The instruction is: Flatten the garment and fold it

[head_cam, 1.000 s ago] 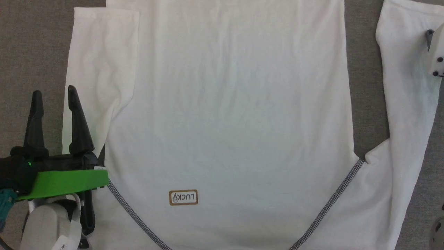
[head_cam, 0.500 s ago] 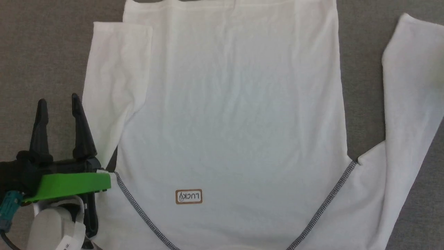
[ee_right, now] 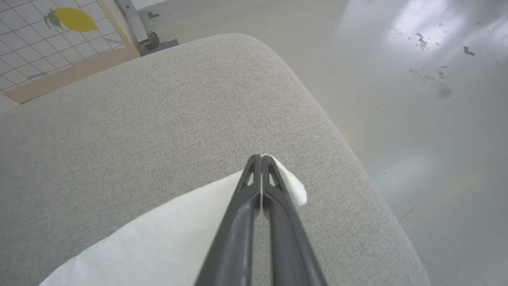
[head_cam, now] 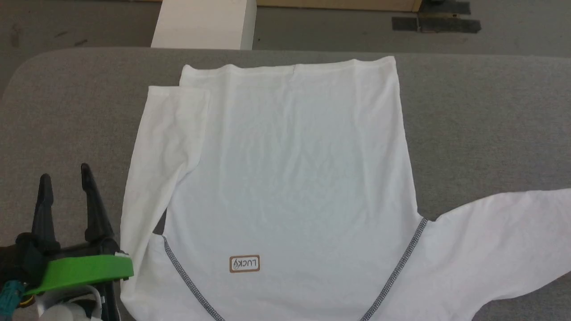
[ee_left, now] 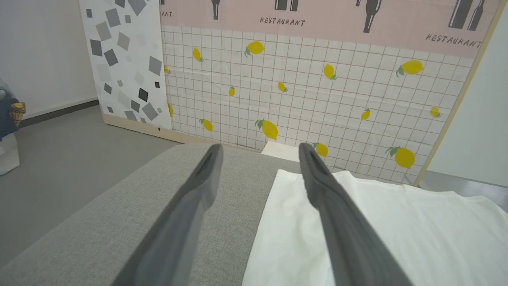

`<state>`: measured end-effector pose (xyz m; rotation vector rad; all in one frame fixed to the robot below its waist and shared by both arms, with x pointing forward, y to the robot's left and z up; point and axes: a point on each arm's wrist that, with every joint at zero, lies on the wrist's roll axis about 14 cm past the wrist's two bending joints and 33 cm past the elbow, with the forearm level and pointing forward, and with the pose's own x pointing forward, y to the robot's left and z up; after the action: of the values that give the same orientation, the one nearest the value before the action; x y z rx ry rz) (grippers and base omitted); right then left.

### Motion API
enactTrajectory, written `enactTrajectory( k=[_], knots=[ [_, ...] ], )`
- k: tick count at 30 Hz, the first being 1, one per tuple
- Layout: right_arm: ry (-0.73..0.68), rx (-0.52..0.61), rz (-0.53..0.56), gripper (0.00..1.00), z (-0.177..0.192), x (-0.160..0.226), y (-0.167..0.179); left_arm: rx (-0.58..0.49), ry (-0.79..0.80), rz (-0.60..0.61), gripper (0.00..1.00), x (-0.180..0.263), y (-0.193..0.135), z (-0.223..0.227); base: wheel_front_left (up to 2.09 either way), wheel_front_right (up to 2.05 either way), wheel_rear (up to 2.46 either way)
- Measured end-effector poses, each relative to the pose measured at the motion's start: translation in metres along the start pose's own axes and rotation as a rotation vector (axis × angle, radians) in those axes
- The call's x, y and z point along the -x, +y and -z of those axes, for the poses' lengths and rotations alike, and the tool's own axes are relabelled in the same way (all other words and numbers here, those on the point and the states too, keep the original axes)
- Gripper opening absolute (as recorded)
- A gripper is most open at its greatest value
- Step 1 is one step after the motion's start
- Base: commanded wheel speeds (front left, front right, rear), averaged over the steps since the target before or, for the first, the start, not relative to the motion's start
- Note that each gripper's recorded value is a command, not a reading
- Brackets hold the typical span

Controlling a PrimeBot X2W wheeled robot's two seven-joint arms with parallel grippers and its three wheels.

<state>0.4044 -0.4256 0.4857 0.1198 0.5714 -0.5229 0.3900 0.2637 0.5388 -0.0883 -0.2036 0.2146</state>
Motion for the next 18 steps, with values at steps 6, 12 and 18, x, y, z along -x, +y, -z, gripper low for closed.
enactTrajectory(
  k=[6, 12, 18],
  knots=[
    [-0.12, 0.002, 0.001, 0.0, -0.028, 0.03, -0.013, 0.017, -0.045, 0.008, 1.0, 0.007, -0.003, -0.018, 0.0, 0.0, 0.0],
    [-0.309, 0.103, -0.206, 0.0, -0.076, 0.069, 0.051, 0.013, -0.09, 0.02, 1.0, 0.013, -0.005, -0.035, 0.0, 0.0, 0.0],
    [-0.337, 0.24, -0.542, 0.0, -0.062, 0.116, 0.162, 0.007, -0.104, 0.003, 1.0, 0.023, 0.003, -0.043, 0.0, 0.0, 0.0]
  ],
)
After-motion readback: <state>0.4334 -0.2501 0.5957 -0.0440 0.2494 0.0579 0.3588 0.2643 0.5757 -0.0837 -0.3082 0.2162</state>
